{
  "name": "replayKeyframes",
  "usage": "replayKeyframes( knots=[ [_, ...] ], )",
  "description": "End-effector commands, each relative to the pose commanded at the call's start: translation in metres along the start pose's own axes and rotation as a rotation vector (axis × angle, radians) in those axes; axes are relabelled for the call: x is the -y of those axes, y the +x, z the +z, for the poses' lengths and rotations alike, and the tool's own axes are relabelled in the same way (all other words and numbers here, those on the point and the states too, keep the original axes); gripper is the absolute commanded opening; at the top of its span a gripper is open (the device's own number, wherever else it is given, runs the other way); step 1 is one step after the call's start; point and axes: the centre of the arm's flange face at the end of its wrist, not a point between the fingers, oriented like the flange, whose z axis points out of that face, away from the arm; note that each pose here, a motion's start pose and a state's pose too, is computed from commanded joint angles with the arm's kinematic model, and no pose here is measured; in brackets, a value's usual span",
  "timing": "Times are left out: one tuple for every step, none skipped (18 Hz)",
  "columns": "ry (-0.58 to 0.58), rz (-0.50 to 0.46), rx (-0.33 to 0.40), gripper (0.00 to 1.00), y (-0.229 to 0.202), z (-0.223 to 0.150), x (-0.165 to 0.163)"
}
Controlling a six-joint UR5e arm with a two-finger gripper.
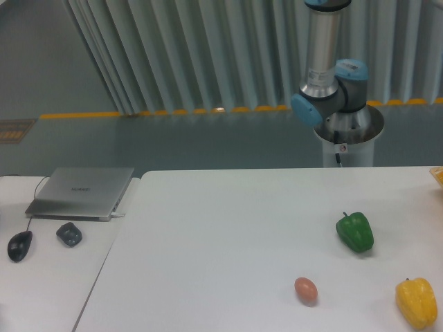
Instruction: Place the red peppers in a basket
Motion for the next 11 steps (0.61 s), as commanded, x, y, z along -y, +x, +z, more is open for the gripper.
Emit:
replayKeyframes(
  knots=[
    [0.000,-0.003,0.003,0.49,0.0003,-0.0002,-0.0017],
    [0.000,-0.005,0.003,0.58,0.0001,0.0004,-0.0028],
    [0.000,-0.005,0.003,0.80,0.0002,0.0010,-0.0027],
    [0.000,-0.005,0.003,1.00,-0.0001,0.0010,-0.0019],
    [0.000,-0.006,0.003,1.00,-0.0001,0.0010,-0.0019],
    [0.000,-0.009,0.003,1.00,-0.0004,0.0010,-0.0011],
    [-0.003,-0.011,0.005,1.00,-0.0010,0.0000,0.0012],
    [-0.005,-0.008,0.008,1.00,-0.0016,-0.0011,0.0038],
    [-0.006,-0.008,0.008,1.00,-0.0019,-0.0011,0.0046],
    [-0.007,-0.005,0.007,1.00,-0.0018,-0.0011,0.0045],
    [-0.008,0.005,0.008,1.00,-0.0017,-0.0012,0.0036]
  ],
)
